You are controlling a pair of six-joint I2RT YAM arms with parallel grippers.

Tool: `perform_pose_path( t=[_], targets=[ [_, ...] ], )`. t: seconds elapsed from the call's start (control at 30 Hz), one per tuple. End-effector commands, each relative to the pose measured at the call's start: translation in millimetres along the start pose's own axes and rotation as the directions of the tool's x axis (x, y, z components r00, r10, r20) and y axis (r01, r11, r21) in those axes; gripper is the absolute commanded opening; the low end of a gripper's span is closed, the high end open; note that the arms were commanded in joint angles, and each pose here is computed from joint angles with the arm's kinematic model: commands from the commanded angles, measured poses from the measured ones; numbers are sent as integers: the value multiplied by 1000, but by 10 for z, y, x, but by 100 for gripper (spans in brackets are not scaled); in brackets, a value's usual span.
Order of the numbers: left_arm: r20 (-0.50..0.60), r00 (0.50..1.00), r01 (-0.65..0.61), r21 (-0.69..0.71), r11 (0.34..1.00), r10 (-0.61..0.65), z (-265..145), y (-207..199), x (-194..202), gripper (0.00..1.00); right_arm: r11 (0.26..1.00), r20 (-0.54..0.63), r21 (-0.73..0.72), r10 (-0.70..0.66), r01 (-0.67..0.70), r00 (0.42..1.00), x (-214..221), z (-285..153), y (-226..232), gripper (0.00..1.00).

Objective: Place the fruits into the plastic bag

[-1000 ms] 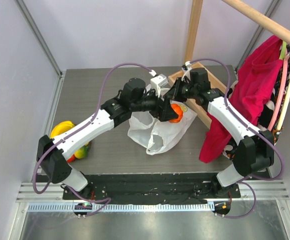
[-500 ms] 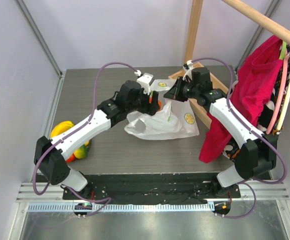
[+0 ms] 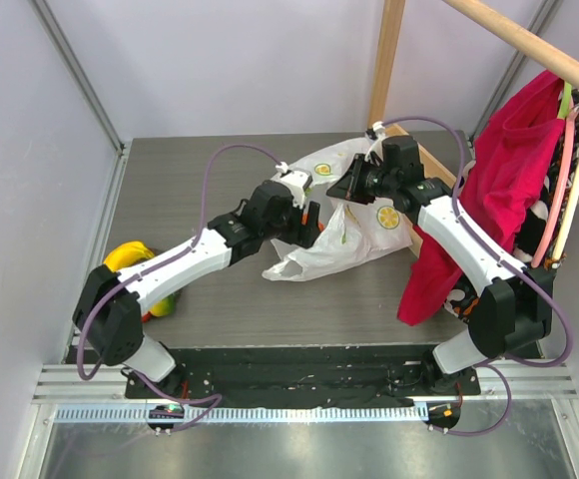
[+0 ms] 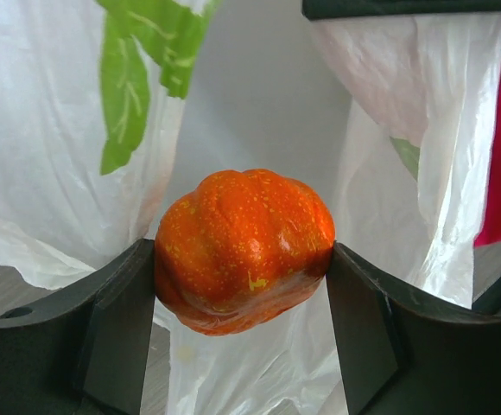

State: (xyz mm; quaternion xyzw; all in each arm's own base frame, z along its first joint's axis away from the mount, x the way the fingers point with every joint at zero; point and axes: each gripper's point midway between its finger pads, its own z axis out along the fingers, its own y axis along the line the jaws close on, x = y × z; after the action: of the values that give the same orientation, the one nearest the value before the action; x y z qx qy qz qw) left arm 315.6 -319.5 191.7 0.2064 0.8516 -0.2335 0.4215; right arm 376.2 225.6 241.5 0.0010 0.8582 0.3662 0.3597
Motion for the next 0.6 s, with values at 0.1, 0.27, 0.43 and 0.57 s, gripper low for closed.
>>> perform_pose_path(
  t=[0.1,0.27,0.43,0.57],
  targets=[
    [43,995,86,138,987,-92,292,-289,10,50,999,35,-41,0,2,999,-72,-46,93,1],
    [68,984,151,195,969,-167,510,-384,24,54,999,20,-40,10,-10,1000,-25,7,60,1],
    [53,981,175,199,964,-189,788,-422,125,58,999,16,-39,15,-15,1000,-6,28,41,1],
    [34,983,170,184,968,-179,879,-421,206,67,999,12,-32,12,-12,1000,14,30,16,1]
  ],
)
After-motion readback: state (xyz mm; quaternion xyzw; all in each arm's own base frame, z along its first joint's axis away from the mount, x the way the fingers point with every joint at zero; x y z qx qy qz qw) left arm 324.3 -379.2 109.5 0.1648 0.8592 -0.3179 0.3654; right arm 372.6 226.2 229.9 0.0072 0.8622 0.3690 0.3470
